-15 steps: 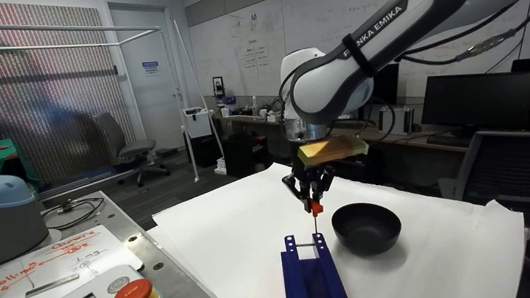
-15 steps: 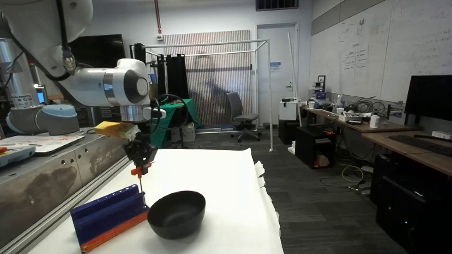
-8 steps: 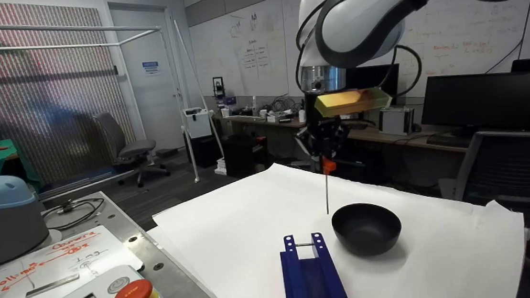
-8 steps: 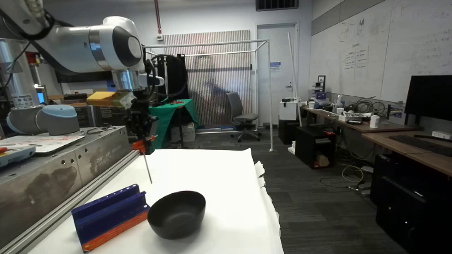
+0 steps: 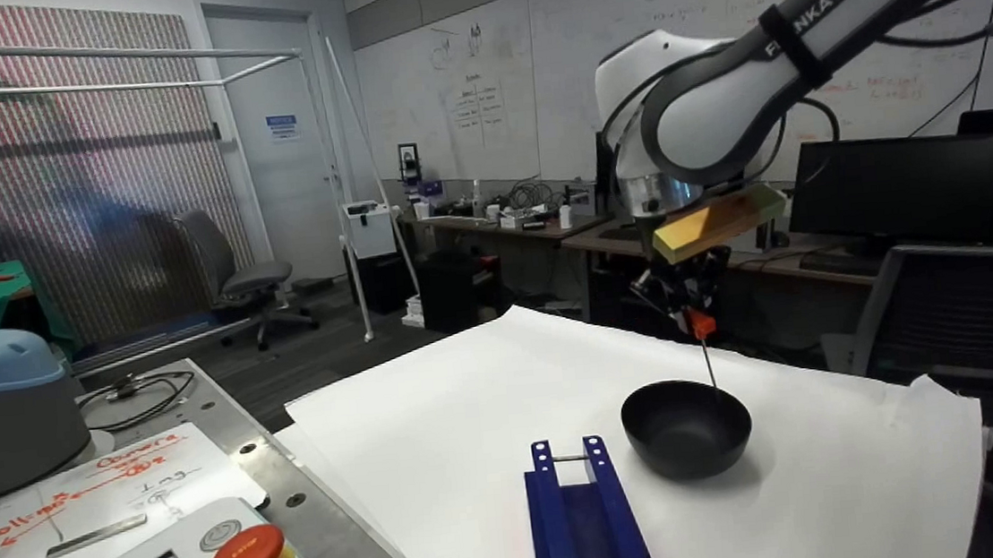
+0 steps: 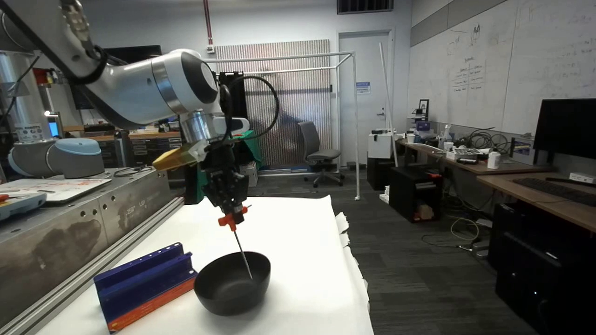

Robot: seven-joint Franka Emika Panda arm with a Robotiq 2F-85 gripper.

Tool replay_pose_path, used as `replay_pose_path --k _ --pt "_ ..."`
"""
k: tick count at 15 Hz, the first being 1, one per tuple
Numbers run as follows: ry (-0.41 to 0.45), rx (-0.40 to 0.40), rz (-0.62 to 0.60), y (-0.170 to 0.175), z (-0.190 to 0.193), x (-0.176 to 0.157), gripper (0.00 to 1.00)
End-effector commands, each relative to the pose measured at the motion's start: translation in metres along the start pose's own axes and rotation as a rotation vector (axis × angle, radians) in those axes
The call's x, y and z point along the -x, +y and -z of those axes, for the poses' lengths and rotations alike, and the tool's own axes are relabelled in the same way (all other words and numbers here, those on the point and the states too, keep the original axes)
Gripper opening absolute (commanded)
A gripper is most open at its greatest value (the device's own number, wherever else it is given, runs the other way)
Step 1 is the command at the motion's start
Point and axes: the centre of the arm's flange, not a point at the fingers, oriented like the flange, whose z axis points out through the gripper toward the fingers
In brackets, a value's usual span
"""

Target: Put the metal object with an orange handle in the black bowl

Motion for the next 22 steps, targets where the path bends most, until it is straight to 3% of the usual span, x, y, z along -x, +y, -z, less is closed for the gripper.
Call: replay_pose_path --k 1,2,3,11,15,22 --pt "-0.045 0.025 0.022 -0.016 -0.028 -0.001 0.17" --pt "-0.054 0.025 0.031 -0.02 -0.035 0.0 0.18" --pt "-0.064 0.014 0.041 -0.025 -0.041 0.0 0.39" --pt "-0.113 -0.07 0.059 -0.028 -0.04 0.0 0.98" --pt "-0.165 -0.199 0.111 -0.012 -0.029 -0.001 1.0" --pt "-0.235 -0.449 0.391 0.031 0.007 0.02 1.0"
